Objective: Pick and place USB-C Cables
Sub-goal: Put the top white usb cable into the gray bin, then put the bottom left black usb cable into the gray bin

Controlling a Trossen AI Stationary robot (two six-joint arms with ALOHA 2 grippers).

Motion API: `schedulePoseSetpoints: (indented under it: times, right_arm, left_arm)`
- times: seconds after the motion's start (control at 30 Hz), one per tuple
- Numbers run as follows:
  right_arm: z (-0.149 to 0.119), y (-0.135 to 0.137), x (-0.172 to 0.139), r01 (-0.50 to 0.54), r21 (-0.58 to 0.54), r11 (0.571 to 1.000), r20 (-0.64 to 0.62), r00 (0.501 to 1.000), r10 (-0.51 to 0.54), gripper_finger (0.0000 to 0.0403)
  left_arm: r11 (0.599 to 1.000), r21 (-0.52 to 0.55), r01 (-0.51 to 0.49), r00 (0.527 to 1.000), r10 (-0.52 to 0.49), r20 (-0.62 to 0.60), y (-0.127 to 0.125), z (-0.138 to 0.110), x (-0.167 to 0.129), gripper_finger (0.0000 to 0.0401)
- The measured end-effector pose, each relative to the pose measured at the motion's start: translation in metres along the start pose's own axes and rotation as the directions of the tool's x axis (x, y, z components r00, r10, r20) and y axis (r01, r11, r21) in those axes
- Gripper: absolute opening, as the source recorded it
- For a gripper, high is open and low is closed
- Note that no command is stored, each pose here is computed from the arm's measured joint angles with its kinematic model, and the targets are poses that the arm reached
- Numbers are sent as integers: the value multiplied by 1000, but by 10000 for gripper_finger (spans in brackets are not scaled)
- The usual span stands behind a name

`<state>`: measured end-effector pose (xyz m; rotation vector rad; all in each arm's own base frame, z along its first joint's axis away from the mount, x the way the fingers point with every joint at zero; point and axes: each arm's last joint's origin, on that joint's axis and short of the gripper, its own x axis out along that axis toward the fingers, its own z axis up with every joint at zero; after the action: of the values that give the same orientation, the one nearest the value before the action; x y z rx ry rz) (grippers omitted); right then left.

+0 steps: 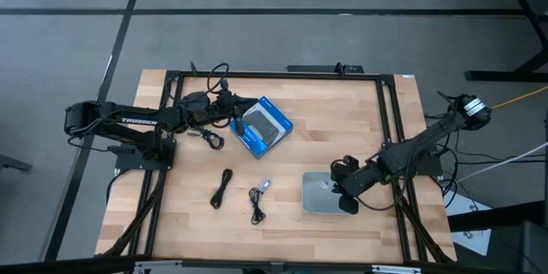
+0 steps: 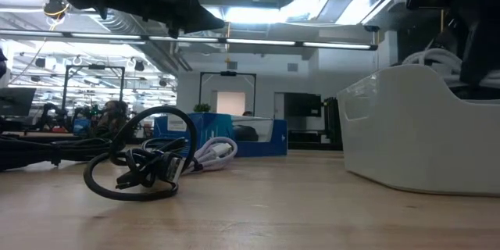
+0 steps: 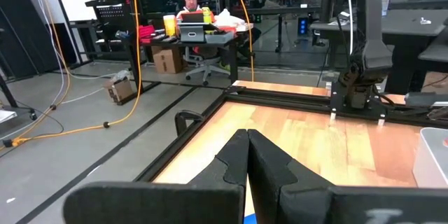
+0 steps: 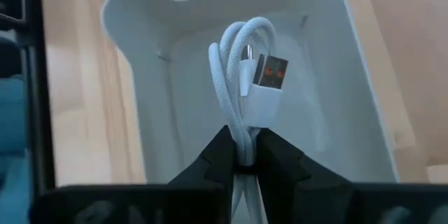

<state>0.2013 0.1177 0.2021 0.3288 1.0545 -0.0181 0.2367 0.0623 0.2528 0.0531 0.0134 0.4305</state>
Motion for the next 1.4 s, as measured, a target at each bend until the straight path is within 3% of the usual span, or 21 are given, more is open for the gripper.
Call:
schedulePoseSetpoints:
  times: [0.4, 0.67, 0.93, 1.4]
  right_arm:
    - [10, 8, 0, -64, -27, 998, 115, 991, 66, 48]
    - [10, 8, 0, -62, -30, 998, 114, 991, 65, 54]
    - [9, 7, 1, -50, -34, 998, 101, 994, 53, 88]
    - [9, 6, 1, -45, -41, 998, 96, 994, 49, 92]
  left_arm:
    - [1000, 0, 0, 1000, 0, 0, 0, 0, 0, 0]
    - [1000, 0, 0, 1000, 0, 0, 0, 0, 0, 0]
    - [1000, 0, 0, 1000, 0, 0, 0, 0, 0, 0]
    - [1000, 0, 0, 1000, 0, 0, 0, 0, 0, 0]
